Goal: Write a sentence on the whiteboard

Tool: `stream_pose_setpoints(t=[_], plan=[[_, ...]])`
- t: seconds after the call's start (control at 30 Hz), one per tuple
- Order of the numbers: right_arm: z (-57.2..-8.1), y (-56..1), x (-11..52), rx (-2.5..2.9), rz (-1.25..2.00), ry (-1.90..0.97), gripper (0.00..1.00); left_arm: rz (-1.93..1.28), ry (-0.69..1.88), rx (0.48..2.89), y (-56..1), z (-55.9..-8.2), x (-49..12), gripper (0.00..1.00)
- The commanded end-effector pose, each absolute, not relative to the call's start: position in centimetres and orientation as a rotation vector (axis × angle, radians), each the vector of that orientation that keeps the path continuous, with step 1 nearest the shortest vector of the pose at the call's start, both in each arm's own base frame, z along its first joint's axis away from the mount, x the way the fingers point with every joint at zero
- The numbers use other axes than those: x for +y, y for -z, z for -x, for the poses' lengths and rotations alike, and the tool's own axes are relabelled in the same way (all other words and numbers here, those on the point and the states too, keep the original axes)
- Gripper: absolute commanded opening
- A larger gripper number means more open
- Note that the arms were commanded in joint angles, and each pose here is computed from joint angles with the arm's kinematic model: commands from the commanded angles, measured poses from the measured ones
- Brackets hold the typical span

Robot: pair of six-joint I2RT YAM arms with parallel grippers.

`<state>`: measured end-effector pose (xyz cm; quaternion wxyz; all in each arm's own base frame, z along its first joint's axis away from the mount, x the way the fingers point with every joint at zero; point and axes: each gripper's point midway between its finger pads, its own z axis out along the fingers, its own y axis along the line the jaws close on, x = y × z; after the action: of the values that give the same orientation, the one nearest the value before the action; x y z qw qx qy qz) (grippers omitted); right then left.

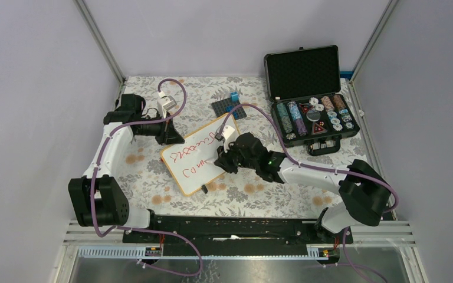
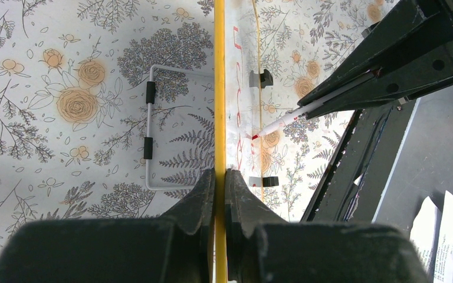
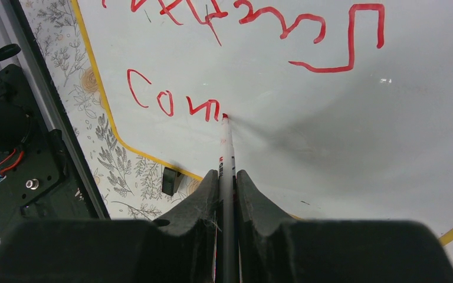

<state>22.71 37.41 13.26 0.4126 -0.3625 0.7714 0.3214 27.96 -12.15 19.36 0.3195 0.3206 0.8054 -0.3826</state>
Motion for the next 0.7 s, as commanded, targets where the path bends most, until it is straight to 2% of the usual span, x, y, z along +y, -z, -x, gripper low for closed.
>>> stream_pose_setpoints(t=[0.0, 0.67], plan=[[-23.6, -15.4, 38.7, 1.868, 0.901, -0.83, 0.0, -0.882, 0.989, 2.095, -19.3, -27.7, -12.4, 0.0], [-25.2, -15.8, 36.1, 1.894, 0.837, -0.711, 0.0, -0.881, 0.987, 2.097, -19.4, -27.7, -12.3, 0.0]])
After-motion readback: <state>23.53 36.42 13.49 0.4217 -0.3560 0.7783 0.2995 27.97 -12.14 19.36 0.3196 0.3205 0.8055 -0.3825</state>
